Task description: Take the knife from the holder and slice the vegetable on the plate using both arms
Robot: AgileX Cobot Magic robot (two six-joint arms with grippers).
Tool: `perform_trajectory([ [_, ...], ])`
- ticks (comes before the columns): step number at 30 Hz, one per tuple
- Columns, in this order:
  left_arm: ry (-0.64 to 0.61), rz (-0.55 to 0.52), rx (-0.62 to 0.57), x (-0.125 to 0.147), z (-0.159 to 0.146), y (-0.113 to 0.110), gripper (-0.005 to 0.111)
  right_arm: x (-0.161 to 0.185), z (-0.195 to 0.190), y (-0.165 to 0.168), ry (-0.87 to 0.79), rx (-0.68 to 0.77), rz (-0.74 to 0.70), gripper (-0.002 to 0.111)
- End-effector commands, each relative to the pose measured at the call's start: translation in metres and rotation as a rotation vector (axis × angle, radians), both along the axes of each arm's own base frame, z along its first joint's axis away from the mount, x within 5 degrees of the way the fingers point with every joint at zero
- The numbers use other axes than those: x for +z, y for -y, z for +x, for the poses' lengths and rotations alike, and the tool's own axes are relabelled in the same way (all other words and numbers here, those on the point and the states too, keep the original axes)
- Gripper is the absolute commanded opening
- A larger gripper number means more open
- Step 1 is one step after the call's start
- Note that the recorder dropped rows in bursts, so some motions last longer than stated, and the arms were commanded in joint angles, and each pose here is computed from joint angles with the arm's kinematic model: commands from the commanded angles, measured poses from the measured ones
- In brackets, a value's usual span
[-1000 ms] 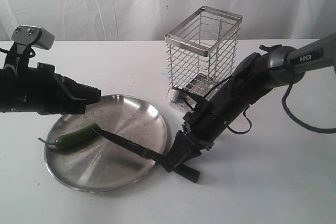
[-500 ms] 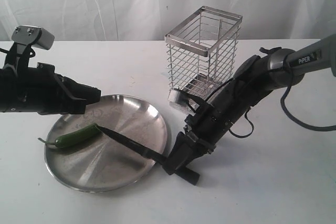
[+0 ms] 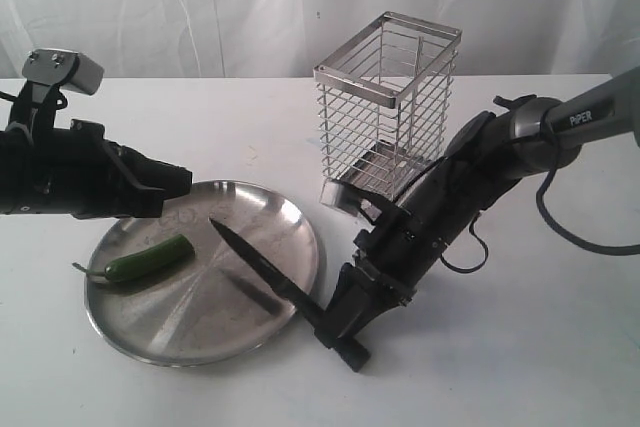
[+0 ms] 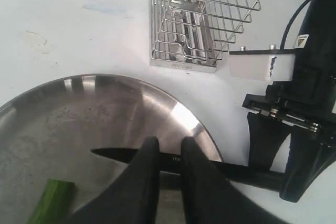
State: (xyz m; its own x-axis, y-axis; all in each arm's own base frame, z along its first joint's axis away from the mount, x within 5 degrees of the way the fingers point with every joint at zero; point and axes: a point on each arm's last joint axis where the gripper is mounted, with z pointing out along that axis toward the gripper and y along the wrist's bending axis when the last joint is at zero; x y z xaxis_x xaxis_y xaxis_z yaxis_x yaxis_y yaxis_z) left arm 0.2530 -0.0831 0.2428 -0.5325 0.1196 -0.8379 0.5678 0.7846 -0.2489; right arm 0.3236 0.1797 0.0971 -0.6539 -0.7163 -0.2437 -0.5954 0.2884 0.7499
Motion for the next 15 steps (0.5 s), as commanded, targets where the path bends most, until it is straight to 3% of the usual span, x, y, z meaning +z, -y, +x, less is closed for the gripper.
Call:
perform_trajectory([
  [1, -0.011, -0.022, 0.005, -0.001, -0.002, 0.001, 0.021, -0.016, -0.007, 0.003, 0.03, 0.067, -0.087, 0.047],
  [7, -0.011, -0.024, 0.006, -0.001, -0.002, 0.001, 0.021, -0.016, -0.006, 0.001, 0.032, 0.058, -0.082, 0.049],
  [15, -0.011, -0.024, 0.006, -0.001, -0.002, 0.001, 0.021, -0.02, 0.003, -0.008, 0.058, -0.075, -0.032, 0.052],
])
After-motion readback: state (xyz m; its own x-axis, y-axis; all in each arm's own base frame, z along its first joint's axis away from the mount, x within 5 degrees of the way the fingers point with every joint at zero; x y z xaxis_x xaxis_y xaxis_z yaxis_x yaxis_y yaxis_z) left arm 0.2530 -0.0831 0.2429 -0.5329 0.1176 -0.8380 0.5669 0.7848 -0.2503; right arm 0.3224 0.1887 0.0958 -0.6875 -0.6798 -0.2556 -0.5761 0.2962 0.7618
